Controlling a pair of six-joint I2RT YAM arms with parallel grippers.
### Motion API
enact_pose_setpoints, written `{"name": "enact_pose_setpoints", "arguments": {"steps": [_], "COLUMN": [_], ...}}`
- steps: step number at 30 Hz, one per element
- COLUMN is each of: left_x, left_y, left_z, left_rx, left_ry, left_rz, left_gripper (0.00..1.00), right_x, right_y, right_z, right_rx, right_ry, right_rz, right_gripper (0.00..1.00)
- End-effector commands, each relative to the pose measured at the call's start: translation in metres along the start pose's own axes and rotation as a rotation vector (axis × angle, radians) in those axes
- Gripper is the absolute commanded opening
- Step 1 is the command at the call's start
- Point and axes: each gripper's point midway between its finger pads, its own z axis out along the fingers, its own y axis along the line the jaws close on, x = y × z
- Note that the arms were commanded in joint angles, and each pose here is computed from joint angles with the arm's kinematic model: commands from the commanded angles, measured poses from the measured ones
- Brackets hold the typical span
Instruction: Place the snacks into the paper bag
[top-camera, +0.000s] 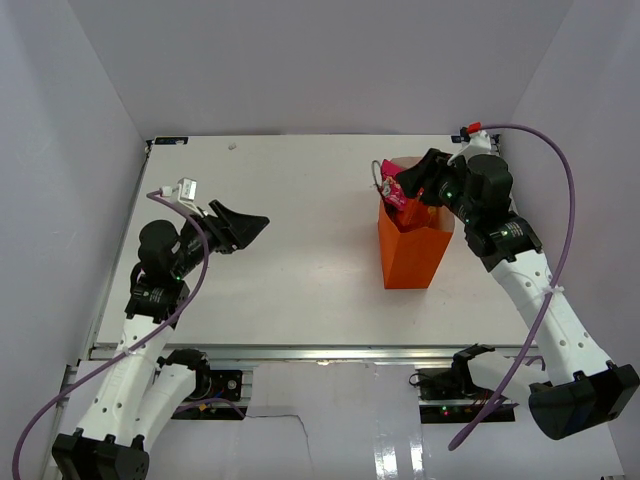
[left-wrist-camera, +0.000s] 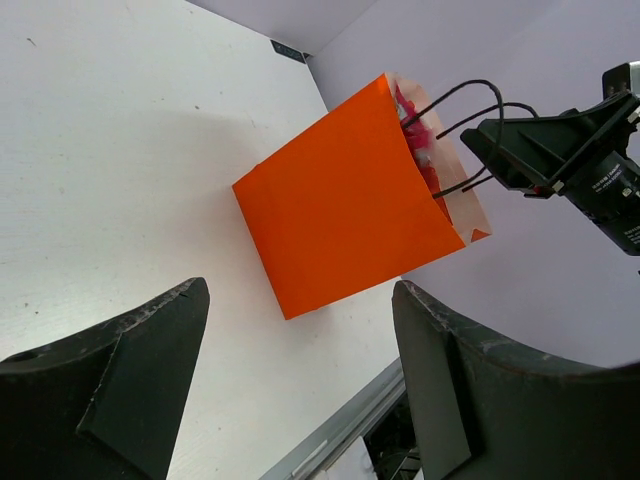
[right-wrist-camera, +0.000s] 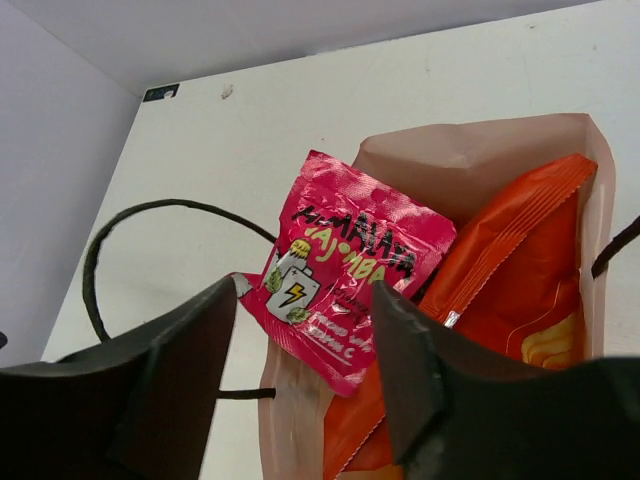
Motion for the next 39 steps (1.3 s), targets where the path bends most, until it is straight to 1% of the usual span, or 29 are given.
{"name": "enact_pose_setpoints", "arguments": {"steps": [1,3,7,8,10,11,12,13,14,16,17,18,19,20,22,23,25,26,28,29,32,35,39], "left_x": [0.002,0.003,0.001,0.0,-0.002,-0.003,-0.006,-0.009,-0.008,-0.019,-0.02,-0.022,-0.027,-0.031,-0.036,-0.041,-0.046,-0.046,-0.046,-0.043,-0.035,-0.032,-0.035], "left_y": [0.005,0.005,0.004,0.003,0.001,0.001,-0.001,-0.001,0.002,0.0,0.003,0.004,0.002,0.005,0.006,0.007,0.008,0.01,0.012,0.014,0.019,0.019,0.016], "left_z": [-0.004,-0.003,-0.003,-0.003,-0.003,-0.004,-0.005,-0.006,-0.008,-0.013,-0.016,-0.018,-0.02,-0.024,-0.028,-0.031,-0.033,-0.032,-0.029,-0.026,-0.018,-0.015,-0.013], "left_rx": [-0.022,-0.024,-0.022,-0.022,-0.018,-0.021,-0.018,-0.029,-0.045,-0.071,-0.09,-0.102,-0.108,-0.131,-0.148,-0.172,-0.184,-0.191,-0.193,-0.193,-0.184,-0.17,-0.158], "left_ry": [-0.006,-0.002,-0.002,-0.002,-0.004,-0.005,-0.01,-0.018,-0.011,-0.042,-0.038,-0.045,-0.058,-0.074,-0.098,-0.126,-0.15,-0.151,-0.145,-0.128,-0.092,-0.087,-0.094], "left_rz": [0.017,0.016,0.029,0.032,0.051,0.061,0.078,0.096,0.136,0.193,0.237,0.264,0.292,0.33,0.362,0.374,0.39,0.39,0.381,0.37,0.331,0.308,0.314], "left_gripper": [0.84,0.84,0.84,0.84,0.84,0.84,0.84,0.84,0.84,0.85,0.85,0.85,0.87,0.94,0.98,0.98,0.98,0.98,0.98,0.98,0.98,0.98,0.98], "right_x": [-0.008,-0.013,-0.037,-0.044,-0.047,-0.048,-0.05,-0.052,-0.056,-0.061,-0.068,-0.065,-0.066,-0.074,-0.074,-0.08,-0.076,-0.079,-0.072,-0.072,-0.06,-0.054,-0.047], "right_y": [0.009,0.012,0.023,0.039,0.065,0.083,0.086,0.085,0.071,0.051,0.039,0.027,0.02,0.006,-0.015,-0.035,-0.058,-0.074,-0.098,-0.101,-0.113,-0.119,-0.124], "right_z": [-0.003,-0.004,-0.013,-0.02,-0.037,-0.054,-0.059,-0.062,-0.062,-0.065,-0.074,-0.075,-0.078,-0.087,-0.093,-0.1,-0.107,-0.118,-0.127,-0.134,-0.143,-0.149,-0.152], "right_rx": [-0.049,-0.06,-0.106,-0.202,-0.362,-0.48,-0.495,-0.483,-0.392,-0.286,-0.209,-0.153,-0.112,-0.018,0.099,0.22,0.342,0.446,0.566,0.585,0.633,0.656,0.673], "right_ry": [-0.029,-0.041,-0.111,-0.125,-0.14,-0.159,-0.171,-0.171,-0.159,-0.175,-0.209,-0.202,-0.21,-0.239,-0.236,-0.25,-0.236,-0.251,-0.237,-0.247,-0.224,-0.207,-0.193], "right_rz": [0.023,0.011,-0.078,-0.193,-0.387,-0.542,-0.585,-0.602,-0.614,-0.631,-0.65,-0.656,-0.646,-0.634,-0.597,-0.579,-0.57,-0.565,-0.577,-0.585,-0.605,-0.616,-0.619], "right_gripper": [0.65,0.71,0.72,0.72,0.78,0.86,0.94,0.93,0.9,0.9,0.9,0.9,0.9,0.9,0.9,0.9,0.9,0.9,0.9,0.9,0.9,0.9,0.9]}}
